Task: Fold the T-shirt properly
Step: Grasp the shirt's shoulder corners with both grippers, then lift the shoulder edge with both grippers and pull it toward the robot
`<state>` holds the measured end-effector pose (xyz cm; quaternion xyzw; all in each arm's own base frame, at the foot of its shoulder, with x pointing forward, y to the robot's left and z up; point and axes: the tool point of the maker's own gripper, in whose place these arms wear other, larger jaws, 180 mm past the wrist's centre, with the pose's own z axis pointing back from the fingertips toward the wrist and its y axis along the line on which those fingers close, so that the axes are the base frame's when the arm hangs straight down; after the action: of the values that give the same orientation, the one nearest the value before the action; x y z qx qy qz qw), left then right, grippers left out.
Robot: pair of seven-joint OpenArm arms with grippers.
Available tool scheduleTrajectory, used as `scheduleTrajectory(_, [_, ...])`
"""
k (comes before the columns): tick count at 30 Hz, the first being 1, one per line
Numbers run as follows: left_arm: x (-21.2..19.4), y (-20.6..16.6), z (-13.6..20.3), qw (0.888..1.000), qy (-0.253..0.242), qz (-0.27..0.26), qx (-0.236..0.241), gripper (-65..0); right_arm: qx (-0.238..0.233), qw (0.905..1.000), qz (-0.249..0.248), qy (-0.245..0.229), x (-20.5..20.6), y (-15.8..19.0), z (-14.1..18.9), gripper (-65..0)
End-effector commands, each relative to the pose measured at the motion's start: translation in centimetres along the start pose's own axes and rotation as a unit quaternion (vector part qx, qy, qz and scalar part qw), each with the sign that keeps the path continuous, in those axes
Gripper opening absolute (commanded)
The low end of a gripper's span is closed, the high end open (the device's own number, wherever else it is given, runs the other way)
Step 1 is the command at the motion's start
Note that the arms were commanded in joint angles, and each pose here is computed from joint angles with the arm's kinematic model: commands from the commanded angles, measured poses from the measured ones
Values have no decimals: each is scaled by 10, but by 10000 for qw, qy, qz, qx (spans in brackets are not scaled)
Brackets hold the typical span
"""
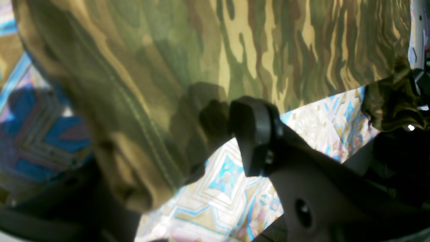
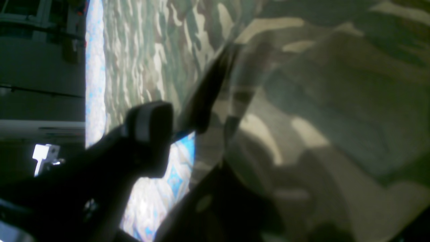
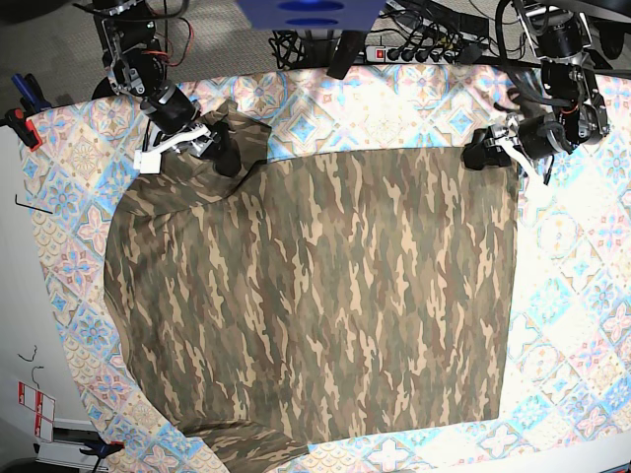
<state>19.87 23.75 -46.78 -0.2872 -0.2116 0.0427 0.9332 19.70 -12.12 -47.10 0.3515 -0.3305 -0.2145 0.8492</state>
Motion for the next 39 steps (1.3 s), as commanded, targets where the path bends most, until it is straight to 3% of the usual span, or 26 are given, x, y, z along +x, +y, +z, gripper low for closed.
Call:
scheduleTrajectory(1, [-6, 10, 7, 9996, 197, -54, 208, -410, -248, 9988, 39, 430, -20, -11, 5, -215])
scheduleTrajectory(4, [-10, 12, 8, 9993, 254, -72, 269, -480, -222, 9985, 44, 492, -25, -9, 5, -282])
scheduleTrajectory(7, [-17, 22, 8, 9969, 526, -234, 545, -545, -131, 9978, 127, 643, -32, -3, 1, -436])
scheduleTrajectory(12, [-26, 26, -2, 9919, 855, -430, 836, -564, -35, 9973, 214, 705, -32, 3, -4, -645])
scheduleTrajectory(23, [-28, 31, 4, 9918, 721, -473, 942, -594, -159, 9967, 347, 717, -25, -8, 4, -647])
scheduleTrajectory(31, [-23, 30, 46, 9856, 388, -889, 1387, -595, -318, 9950, 479, 813, -23, -22, 16, -647])
scheduleTrajectory(35, [-41, 33, 52, 9849, 525, -809, 1440, -595, -450, 9937, 534, 876, -24, -33, 27, -647])
scheduleTrajectory(39, [-54, 35, 55, 9844, 642, -753, 1454, -594, -608, 9948, 555, 600, -22, -45, 42, -646])
